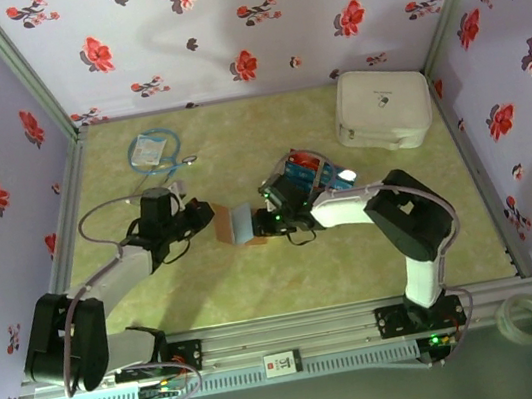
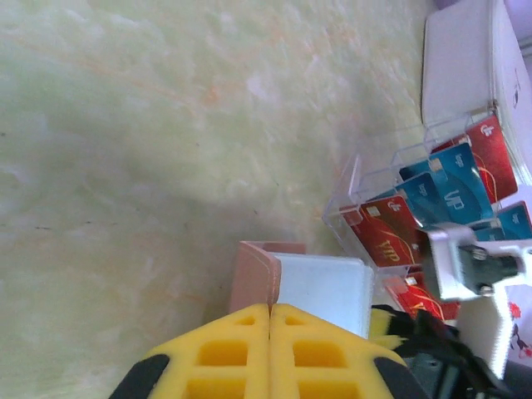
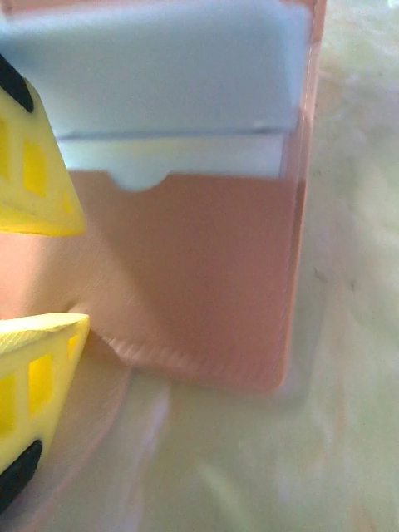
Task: Put the credit cards into the card holder
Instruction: Open the card holder at the center of the table.
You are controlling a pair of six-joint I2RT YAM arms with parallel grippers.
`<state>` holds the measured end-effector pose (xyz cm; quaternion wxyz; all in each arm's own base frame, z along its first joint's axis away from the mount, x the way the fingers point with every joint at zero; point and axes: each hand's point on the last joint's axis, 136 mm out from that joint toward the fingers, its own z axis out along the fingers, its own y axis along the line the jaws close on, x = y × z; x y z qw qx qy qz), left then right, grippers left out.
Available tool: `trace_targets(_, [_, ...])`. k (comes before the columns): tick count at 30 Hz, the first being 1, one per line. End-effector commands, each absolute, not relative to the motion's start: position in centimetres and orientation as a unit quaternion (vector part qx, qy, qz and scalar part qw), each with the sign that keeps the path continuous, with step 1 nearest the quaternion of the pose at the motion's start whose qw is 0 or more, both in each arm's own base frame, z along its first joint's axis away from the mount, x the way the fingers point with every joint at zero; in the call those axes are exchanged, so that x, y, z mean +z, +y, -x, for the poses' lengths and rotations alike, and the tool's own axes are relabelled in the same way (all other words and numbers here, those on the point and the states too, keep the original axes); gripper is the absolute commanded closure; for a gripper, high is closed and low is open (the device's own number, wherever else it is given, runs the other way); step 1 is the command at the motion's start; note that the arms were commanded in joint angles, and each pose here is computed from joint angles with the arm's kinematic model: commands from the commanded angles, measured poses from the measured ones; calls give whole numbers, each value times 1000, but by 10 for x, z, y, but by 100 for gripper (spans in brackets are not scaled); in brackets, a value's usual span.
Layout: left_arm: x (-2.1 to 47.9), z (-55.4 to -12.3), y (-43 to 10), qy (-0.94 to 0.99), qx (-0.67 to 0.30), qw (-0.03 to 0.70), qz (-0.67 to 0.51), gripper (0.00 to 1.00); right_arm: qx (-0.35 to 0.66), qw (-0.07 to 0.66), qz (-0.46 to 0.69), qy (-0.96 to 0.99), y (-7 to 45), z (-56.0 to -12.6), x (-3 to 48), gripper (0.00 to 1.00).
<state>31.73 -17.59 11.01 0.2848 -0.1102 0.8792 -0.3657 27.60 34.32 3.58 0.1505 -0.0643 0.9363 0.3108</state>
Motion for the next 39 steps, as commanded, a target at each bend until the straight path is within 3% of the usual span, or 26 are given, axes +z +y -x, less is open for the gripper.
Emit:
trace_targets(1, [105, -319, -166, 884, -347, 295, 109, 100, 293, 173, 61, 939, 324, -277, 58, 69])
trace_targets(12, [82, -317, -159, 900, -320, 274, 110, 99, 310, 190, 102, 926, 347, -275, 94, 69])
trace_targets(18, [69, -315, -141, 921, -259, 269, 111, 65, 309, 173, 126, 926, 380, -283, 78, 69])
trace_targets(26, [48, -311, -112, 951, -154, 239, 118, 14, 284, 148, 118, 940, 378, -285, 34, 72])
trace_targets(34, [17, -300, -94, 974, -73, 180, 120, 1, 278, 140, 90, 946, 362, -273, 19, 72])
trace_targets(39, [12, -304, -98, 976, -64, 176, 109, 0, 278, 138, 79, 947, 356, -268, 18, 72])
